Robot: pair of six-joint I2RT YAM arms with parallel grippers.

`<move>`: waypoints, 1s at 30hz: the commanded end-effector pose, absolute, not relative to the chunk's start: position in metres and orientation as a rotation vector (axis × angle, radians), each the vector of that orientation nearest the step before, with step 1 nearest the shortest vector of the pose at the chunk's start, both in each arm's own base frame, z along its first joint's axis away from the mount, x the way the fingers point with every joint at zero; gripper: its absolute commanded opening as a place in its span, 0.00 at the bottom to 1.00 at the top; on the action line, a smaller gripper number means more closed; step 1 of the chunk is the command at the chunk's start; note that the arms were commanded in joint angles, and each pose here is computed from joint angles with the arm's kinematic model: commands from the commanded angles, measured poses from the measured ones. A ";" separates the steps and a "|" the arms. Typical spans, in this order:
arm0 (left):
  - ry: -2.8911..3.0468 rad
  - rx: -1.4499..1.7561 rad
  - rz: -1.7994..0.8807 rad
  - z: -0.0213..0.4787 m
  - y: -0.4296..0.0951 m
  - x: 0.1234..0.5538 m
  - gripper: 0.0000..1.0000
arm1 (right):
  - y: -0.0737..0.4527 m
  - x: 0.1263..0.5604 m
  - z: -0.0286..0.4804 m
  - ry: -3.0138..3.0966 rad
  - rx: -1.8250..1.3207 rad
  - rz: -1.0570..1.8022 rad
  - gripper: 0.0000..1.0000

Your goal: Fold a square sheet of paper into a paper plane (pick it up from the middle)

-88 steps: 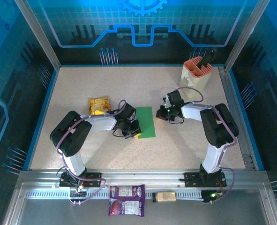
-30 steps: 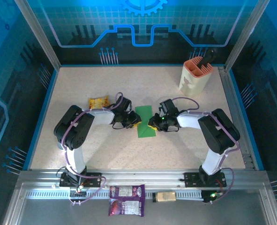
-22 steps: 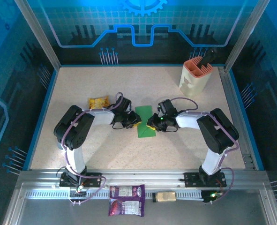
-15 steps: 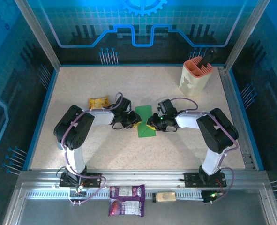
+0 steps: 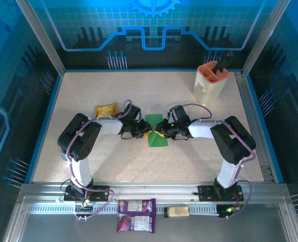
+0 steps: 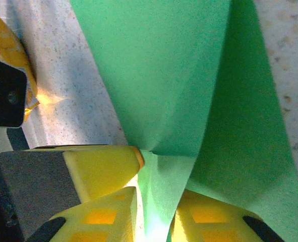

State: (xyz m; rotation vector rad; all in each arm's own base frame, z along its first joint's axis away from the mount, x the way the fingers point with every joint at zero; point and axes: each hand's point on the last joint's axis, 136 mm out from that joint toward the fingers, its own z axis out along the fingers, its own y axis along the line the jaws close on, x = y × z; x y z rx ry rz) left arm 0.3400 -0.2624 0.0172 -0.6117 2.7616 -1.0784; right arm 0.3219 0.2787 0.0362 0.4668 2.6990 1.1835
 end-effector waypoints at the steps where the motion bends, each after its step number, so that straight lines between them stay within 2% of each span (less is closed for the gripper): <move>1: 2.850 -0.706 -0.968 -0.009 -0.245 0.320 0.24 | 0.287 0.312 0.035 2.709 0.440 1.226 0.24; 8: 2.819 -0.692 -0.999 0.004 -0.249 0.326 0.26 | 0.283 0.309 0.025 2.736 0.430 1.177 0.16; 12: 2.752 -0.674 -1.040 0.029 -0.248 0.335 0.33 | 0.281 0.313 0.032 2.712 0.386 1.152 0.09; 16: 2.647 -0.680 -1.077 0.059 -0.235 0.343 0.45 | 0.282 0.323 0.054 2.634 0.291 1.148 0.05; 22: 2.464 -0.652 -1.201 0.107 -0.216 0.345 0.64 | 0.283 0.338 0.122 2.405 0.073 1.223 0.04; 30: 2.266 -0.452 -1.433 0.178 -0.226 0.334 0.96 | 0.272 0.343 0.202 2.166 -0.041 1.420 0.04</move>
